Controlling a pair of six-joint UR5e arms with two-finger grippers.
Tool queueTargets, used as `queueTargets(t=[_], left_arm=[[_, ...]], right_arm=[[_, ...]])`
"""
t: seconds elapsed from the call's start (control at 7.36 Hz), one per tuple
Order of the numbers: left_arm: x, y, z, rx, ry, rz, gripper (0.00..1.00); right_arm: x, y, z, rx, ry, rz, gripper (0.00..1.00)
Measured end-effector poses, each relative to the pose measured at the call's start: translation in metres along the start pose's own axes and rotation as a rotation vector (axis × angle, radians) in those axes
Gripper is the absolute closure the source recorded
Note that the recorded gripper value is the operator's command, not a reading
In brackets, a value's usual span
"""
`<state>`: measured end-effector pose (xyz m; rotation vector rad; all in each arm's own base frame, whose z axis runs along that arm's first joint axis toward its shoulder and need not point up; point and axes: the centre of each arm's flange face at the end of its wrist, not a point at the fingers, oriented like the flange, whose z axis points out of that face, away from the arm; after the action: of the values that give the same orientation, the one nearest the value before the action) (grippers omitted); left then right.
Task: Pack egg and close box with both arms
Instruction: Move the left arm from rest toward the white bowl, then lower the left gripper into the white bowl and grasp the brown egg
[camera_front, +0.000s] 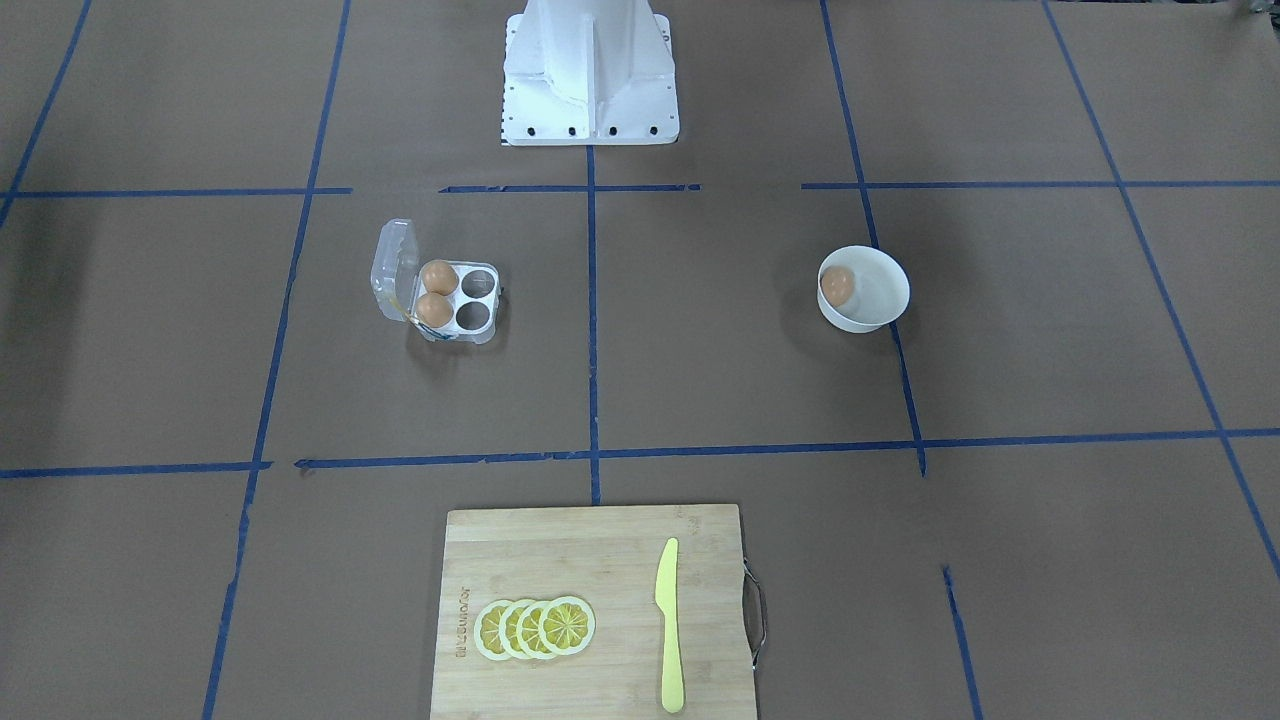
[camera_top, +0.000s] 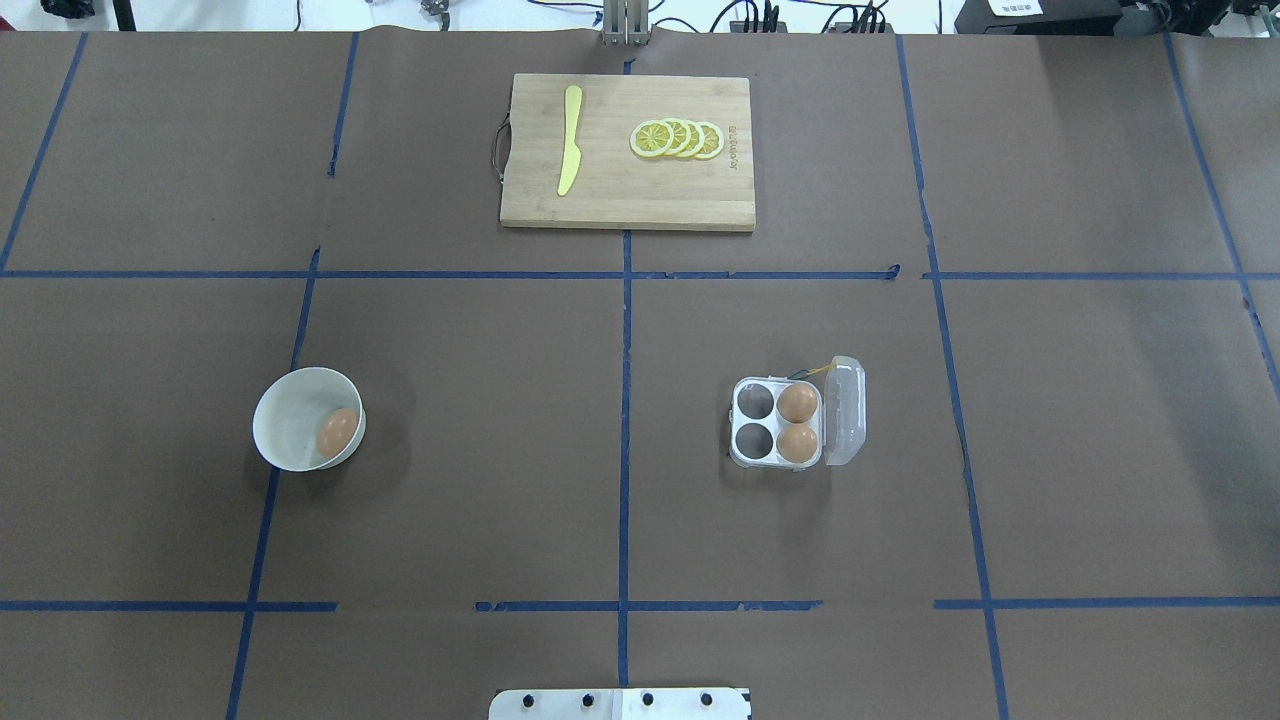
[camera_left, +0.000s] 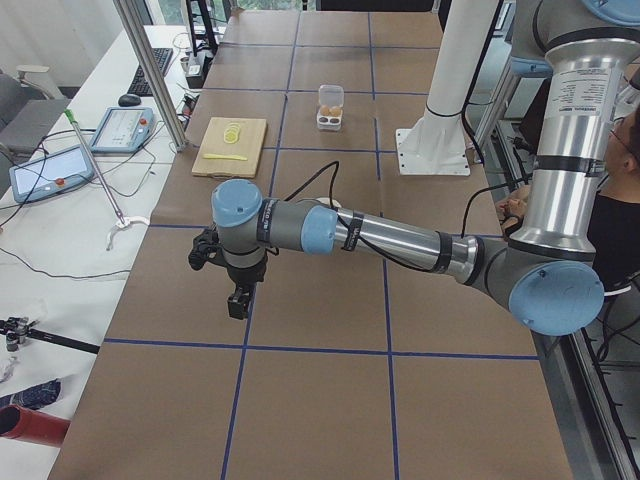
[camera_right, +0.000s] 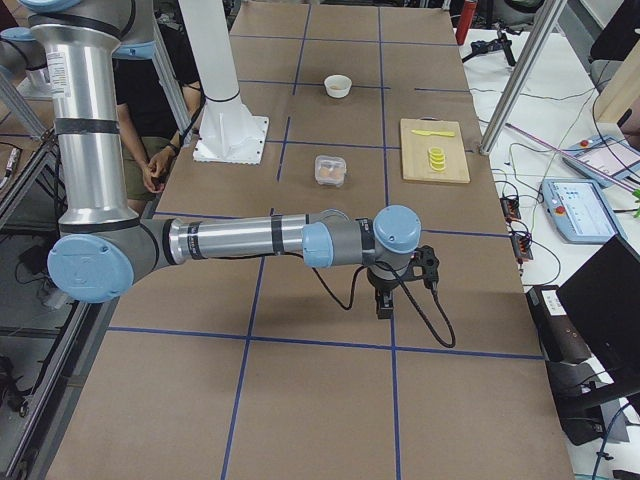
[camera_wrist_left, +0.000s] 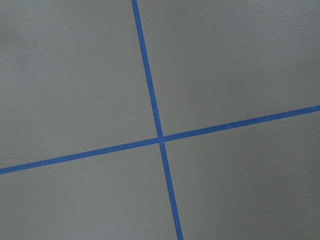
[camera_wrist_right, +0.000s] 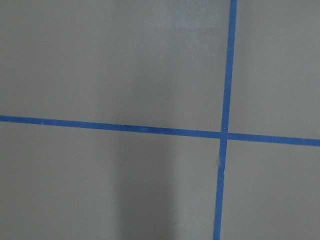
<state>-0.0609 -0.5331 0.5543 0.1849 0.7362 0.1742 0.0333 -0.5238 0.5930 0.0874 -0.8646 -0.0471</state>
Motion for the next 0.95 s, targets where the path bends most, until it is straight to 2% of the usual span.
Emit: queueTargets(t=[0.27, 0.41, 0.68, 0.95], left_arm=[[0.010, -0.004, -0.004, 0.054, 0.009, 0.059, 0.00], [0.028, -0.008, 0.004, 0.066, 0.052, 0.105, 0.00], [0.129, -0.025, 0.046, 0.035, 0.191, 0.178, 0.01], [0.263, -0.014, 0.096, 0.024, 0.324, 0.278, 0.12]], right_arm=[[-0.003, -0.001, 0.007, 0.008, -0.001, -0.024, 0.00], [-0.005, -0.002, 0.015, 0.003, -0.001, -0.042, 0.00], [-0.007, 0.002, 0.022, 0.022, -0.009, -0.079, 0.00], [-0.012, 0.003, 0.024, 0.031, -0.026, -0.096, 0.00]])
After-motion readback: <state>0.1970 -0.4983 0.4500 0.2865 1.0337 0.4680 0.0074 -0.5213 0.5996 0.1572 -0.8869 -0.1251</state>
